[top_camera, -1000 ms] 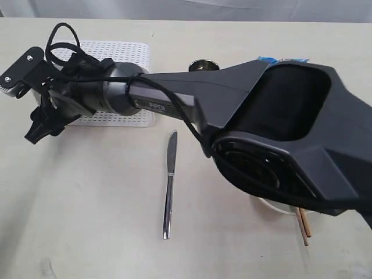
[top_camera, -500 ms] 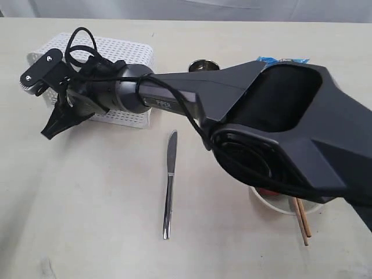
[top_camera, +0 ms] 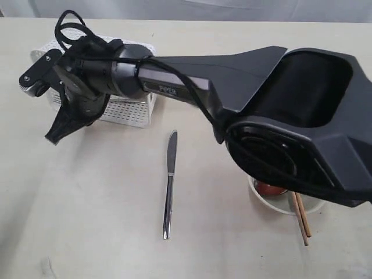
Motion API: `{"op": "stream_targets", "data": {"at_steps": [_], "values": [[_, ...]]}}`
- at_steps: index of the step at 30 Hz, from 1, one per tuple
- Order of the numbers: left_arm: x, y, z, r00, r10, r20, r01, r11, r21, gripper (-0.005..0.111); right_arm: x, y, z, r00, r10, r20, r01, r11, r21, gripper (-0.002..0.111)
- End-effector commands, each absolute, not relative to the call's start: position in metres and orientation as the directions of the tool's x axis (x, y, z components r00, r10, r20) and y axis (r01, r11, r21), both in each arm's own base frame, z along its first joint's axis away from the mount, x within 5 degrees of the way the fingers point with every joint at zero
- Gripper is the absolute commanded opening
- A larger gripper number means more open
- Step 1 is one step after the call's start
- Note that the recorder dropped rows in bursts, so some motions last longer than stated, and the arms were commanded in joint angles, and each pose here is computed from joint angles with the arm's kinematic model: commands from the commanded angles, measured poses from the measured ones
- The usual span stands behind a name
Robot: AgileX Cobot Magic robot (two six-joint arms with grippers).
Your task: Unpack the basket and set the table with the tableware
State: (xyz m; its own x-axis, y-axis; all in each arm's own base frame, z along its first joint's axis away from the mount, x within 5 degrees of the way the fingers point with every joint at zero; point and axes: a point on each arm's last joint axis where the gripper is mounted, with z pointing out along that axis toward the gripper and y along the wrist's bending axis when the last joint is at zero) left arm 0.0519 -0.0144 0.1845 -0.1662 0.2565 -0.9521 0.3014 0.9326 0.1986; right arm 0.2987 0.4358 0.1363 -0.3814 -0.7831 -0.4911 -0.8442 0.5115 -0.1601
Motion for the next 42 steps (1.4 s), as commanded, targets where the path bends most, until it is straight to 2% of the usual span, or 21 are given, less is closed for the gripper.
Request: {"op": "stream_targets", "data": {"at_steps": [1, 2, 5, 6, 13, 17, 22, 26, 27, 31, 34, 35, 37, 39, 40, 42], "values": [[0.052, -0.015, 0.184, -0.166, 0.249, -0.954, 0.307, 0.933, 0.19, 0.0, 0.325, 0.416, 0.145, -0.415, -0.76, -0.5, -0.814, 0.556, -0.17, 0.021], [0.052, -0.015, 0.184, -0.166, 0.249, -0.954, 0.307, 0.933, 0.19, 0.0, 0.329, 0.413, 0.145, -0.4, -0.773, -0.491, -0.819, 0.543, -0.187, 0.036], [0.052, -0.015, 0.184, -0.166, 0.249, -0.954, 0.307, 0.933, 0.19, 0.0, 0.332, 0.411, 0.145, -0.364, -0.795, -0.485, -0.815, 0.524, -0.248, 0.072], [0.052, -0.015, 0.184, -0.166, 0.249, -0.954, 0.307, 0.933, 0.19, 0.0, 0.334, 0.41, 0.143, -0.358, -0.797, -0.486, -0.809, 0.525, -0.266, 0.074], [0.052, -0.015, 0.184, -0.166, 0.249, -0.954, 0.307, 0.933, 0.19, 0.0, 0.344, 0.413, 0.127, -0.259, -0.825, -0.502, -0.795, 0.477, -0.375, 0.048], [0.052, -0.015, 0.184, -0.166, 0.249, -0.954, 0.307, 0.933, 0.19, 0.0, 0.345, 0.418, 0.105, -0.234, -0.829, -0.508, -0.81, 0.455, -0.371, 0.037], [0.052, -0.015, 0.184, -0.166, 0.249, -0.954, 0.307, 0.933, 0.19, 0.0, 0.337, 0.419, 0.088, -0.253, -0.856, -0.451, -0.83, 0.431, -0.353, 0.0], [0.052, -0.015, 0.184, -0.166, 0.249, -0.954, 0.307, 0.933, 0.19, 0.0, 0.33, 0.413, 0.085, -0.328, -0.868, -0.374, -0.84, 0.448, -0.305, 0.0], [0.052, -0.015, 0.184, -0.166, 0.249, -0.954, 0.307, 0.933, 0.19, 0.0, 0.322, 0.415, 0.091, -0.35, -0.866, -0.356, -0.859, 0.449, -0.248, 0.0], [0.052, -0.015, 0.184, -0.166, 0.249, -0.954, 0.307, 0.933, 0.19, 0.0, 0.296, 0.434, 0.136, -0.306, -0.831, -0.465, -0.918, 0.387, -0.087, 0.0], [0.052, -0.015, 0.184, -0.166, 0.249, -0.954, 0.307, 0.933, 0.19, 0.0, 0.297, 0.433, 0.155, -0.329, -0.8, -0.502, -0.902, 0.423, -0.083, 0.0], [0.052, -0.015, 0.184, -0.166, 0.249, -0.954, 0.307, 0.933, 0.19, 0.0, 0.296, 0.43, 0.16, -0.329, -0.809, -0.487, -0.905, 0.418, -0.082, 0.002], [0.052, -0.015, 0.184, -0.166, 0.249, -0.954, 0.307, 0.933, 0.19, 0.0, 0.29, 0.427, 0.169, -0.34, -0.824, -0.453, -0.909, 0.412, -0.067, 0.016], [0.052, -0.015, 0.184, -0.166, 0.249, -0.954, 0.307, 0.933, 0.19, 0.0, 0.275, 0.426, 0.186, -0.331, -0.845, -0.419, -0.92, 0.389, -0.057, 0.044], [0.052, -0.015, 0.184, -0.166, 0.249, -0.954, 0.307, 0.933, 0.19, 0.0, 0.267, 0.427, 0.2, -0.31, -0.851, -0.423, -0.928, 0.368, -0.061, 0.064], [0.052, -0.015, 0.184, -0.166, 0.249, -0.954, 0.307, 0.933, 0.19, 0.0, 0.255, 0.43, 0.214, -0.261, -0.861, -0.437, -0.942, 0.325, -0.077, 0.075]]}}
